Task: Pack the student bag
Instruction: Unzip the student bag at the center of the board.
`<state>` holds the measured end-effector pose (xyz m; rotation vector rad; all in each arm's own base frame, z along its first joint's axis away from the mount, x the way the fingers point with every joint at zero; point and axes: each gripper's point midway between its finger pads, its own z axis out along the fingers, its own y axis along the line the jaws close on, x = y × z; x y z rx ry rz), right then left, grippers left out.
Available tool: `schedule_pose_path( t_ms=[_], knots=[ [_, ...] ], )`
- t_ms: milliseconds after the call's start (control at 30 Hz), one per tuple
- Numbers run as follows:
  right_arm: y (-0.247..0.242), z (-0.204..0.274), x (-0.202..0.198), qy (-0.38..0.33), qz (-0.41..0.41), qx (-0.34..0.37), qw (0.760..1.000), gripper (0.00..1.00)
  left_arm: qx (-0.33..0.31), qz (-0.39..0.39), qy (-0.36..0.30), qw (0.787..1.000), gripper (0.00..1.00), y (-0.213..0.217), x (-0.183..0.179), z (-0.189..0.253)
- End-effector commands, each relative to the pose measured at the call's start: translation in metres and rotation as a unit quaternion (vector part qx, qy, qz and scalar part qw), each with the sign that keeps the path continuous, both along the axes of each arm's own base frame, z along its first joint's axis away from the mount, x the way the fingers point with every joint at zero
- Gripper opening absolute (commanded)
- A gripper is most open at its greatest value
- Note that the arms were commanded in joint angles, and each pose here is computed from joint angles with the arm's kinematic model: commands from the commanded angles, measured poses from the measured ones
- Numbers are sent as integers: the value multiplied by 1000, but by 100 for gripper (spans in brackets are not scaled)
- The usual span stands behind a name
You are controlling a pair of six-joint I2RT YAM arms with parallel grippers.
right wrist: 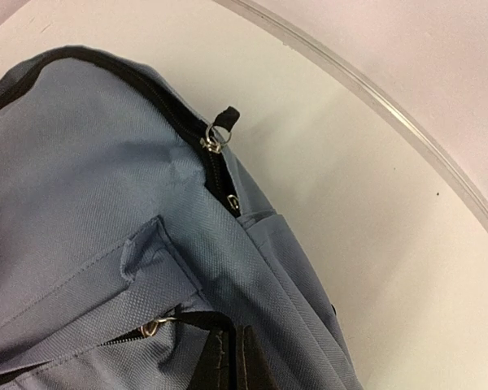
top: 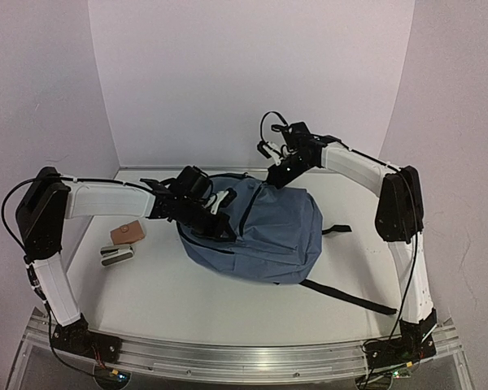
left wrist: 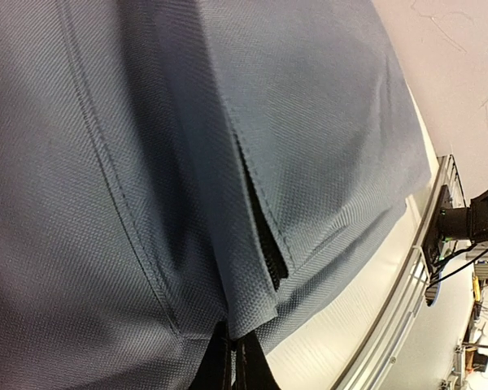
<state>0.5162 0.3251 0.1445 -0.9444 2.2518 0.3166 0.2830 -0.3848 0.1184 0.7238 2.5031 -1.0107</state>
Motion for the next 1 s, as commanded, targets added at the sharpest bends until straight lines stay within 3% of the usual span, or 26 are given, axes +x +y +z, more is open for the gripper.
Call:
schedule_pose_path(
  t_ms=[0,600,700,767,867,967],
  knots=[
    [-20,56,15,-67,-34,24,997,0,9,-11,53,999,0,6,-24,-5],
    [62,68,19,-94,8,83,992,0,-16,-90,9,996,2,-53,-18,22],
    [59,75,19,-98,-2,85,992,5,-4,-69,12,998,22,-43,-16,28],
    [54,81,16,-102,-7,82,991,20,12,-41,20,999,43,-28,-11,33],
    [45,95,11,-112,-16,77,991,49,18,15,28,999,62,7,2,51],
    [32,107,7,-116,-30,76,990,72,41,80,27,996,91,55,7,59]
  ],
)
